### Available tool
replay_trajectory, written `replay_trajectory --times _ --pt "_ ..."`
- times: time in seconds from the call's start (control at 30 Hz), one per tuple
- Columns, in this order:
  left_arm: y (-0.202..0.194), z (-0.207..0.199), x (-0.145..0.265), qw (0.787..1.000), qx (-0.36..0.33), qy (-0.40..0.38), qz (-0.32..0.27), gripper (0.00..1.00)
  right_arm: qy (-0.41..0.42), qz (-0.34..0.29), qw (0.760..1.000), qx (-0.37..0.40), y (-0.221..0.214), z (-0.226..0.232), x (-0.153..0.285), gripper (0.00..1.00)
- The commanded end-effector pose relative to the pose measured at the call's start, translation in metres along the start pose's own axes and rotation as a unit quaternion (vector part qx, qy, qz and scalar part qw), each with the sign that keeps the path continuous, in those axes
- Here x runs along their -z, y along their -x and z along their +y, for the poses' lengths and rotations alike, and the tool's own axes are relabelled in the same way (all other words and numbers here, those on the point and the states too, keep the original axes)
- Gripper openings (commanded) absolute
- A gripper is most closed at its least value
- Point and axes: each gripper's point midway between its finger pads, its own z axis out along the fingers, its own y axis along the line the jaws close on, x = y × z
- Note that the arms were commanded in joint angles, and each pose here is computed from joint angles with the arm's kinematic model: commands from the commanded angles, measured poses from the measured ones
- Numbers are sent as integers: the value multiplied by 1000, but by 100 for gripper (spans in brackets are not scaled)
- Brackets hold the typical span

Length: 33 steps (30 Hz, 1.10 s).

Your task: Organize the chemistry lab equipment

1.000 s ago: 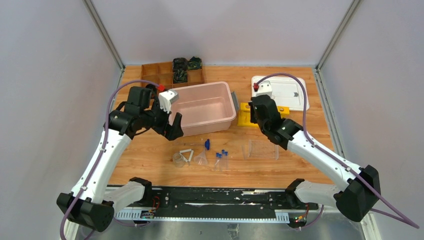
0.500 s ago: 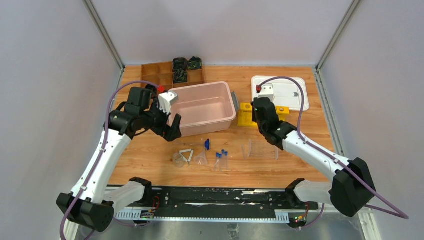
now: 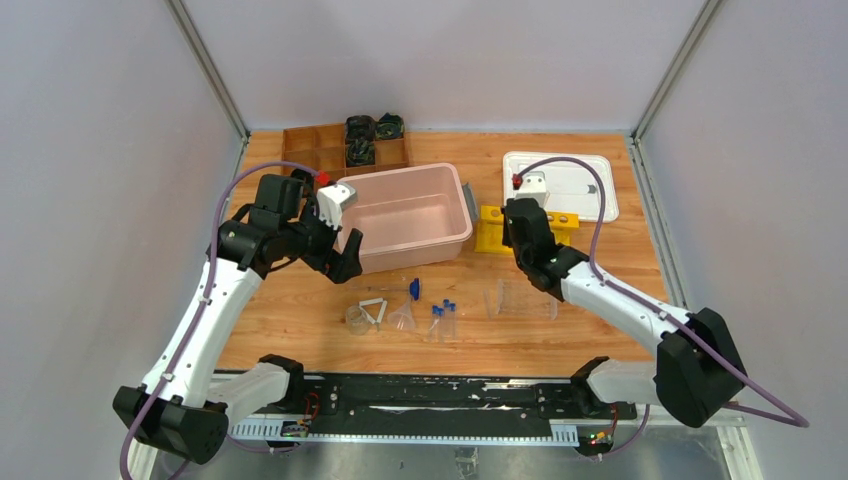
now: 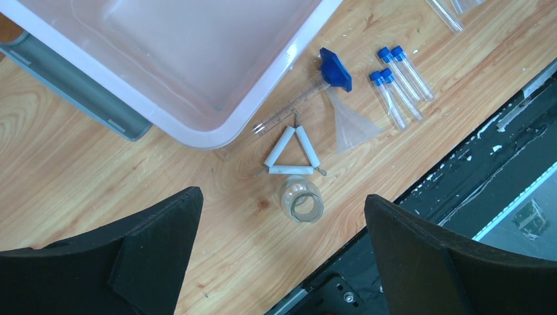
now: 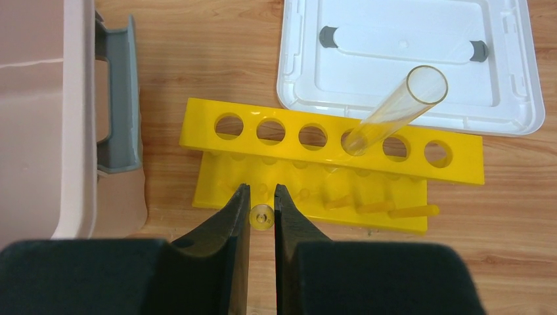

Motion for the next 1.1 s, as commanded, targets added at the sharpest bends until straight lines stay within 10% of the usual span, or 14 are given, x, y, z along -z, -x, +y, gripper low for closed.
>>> replay_trajectory --times 0.0,1.07 --pt "12 -6 11 1000 -17 -4 -24 100 -4 -8 1000 -22 1 -2 -7 0" --pt "16 -9 16 999 -34 -10 -36 100 -11 -9 1000 -25 -5 -2 -24 0"
